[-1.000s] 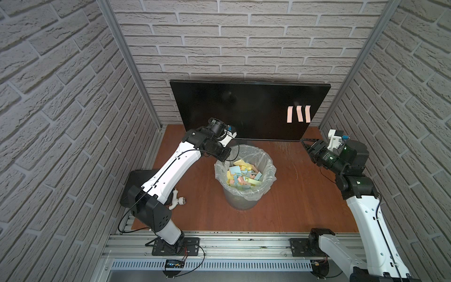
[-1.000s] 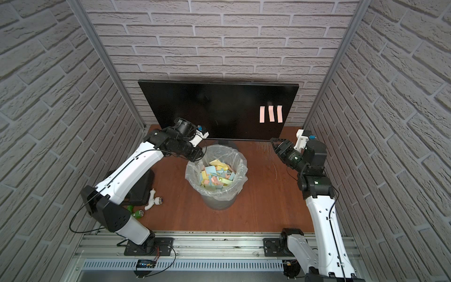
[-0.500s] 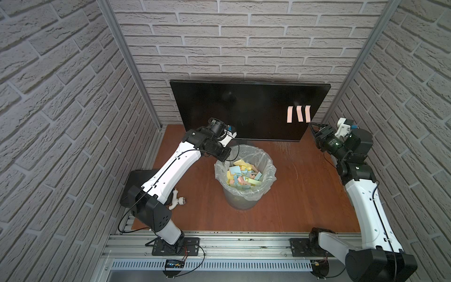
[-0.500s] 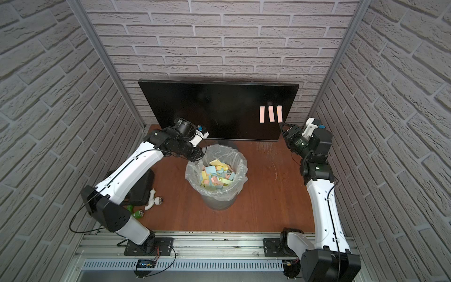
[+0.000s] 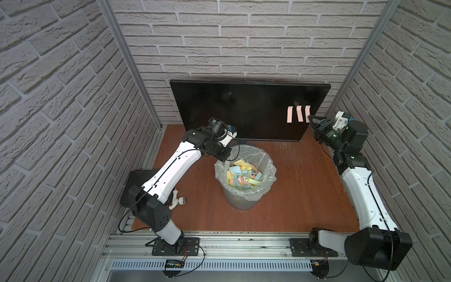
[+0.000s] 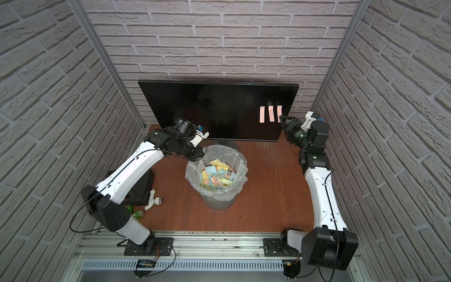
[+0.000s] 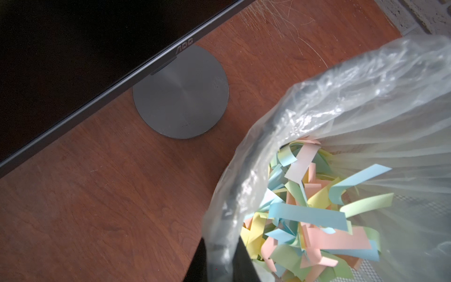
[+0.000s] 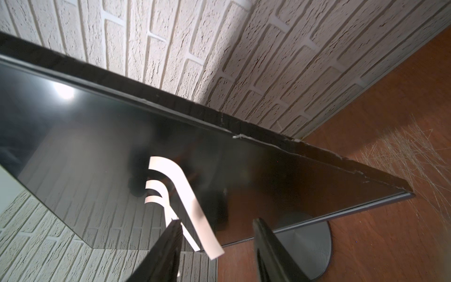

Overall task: Remove the sticky note from the monitor
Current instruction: Tear off the sticky note from the monitor.

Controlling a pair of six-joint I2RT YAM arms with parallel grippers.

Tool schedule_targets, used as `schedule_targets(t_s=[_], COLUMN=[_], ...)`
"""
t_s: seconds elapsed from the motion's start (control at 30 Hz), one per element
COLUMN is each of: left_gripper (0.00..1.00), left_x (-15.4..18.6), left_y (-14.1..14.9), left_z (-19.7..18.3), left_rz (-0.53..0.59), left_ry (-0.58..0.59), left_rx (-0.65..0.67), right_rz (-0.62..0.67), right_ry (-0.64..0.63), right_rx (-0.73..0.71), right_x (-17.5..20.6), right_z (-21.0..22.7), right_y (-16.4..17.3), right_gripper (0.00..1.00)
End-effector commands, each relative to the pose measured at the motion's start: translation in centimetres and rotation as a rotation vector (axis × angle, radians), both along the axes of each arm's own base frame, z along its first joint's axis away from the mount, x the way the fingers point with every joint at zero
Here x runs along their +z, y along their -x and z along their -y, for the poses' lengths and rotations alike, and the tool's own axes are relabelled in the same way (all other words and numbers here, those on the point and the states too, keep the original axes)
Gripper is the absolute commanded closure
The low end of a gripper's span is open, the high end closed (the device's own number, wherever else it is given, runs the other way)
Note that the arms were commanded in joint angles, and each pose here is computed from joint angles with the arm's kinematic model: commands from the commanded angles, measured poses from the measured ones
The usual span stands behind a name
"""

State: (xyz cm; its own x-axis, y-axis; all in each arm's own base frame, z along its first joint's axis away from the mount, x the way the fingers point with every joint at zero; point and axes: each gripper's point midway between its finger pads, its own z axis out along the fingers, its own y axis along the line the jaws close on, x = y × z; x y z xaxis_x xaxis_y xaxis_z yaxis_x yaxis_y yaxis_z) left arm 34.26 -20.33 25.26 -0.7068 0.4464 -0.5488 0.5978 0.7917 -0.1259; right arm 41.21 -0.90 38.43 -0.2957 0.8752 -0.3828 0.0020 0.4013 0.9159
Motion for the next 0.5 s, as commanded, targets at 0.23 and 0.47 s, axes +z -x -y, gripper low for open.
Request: schedule_targets(t_s=[0.23,0.47], left_gripper=[0.83,0.83], left_x=[0.8,0.8], left_y=[-0.2,-0.1], left_z=[0.3,0.3], left_rz=[0.020,0.022], left_ry=[0.007,0.008], left_rx=[-0.027,-0.027], right_rz=[0.105,0.114], right_ry=[0.002,-0.019], right_rx=[0.004,0.013], right_x=[2.7,2.8], right_z=[0.1,-0.1], right_y=[-0.5,-1.2], right_gripper=[0.51,0.53])
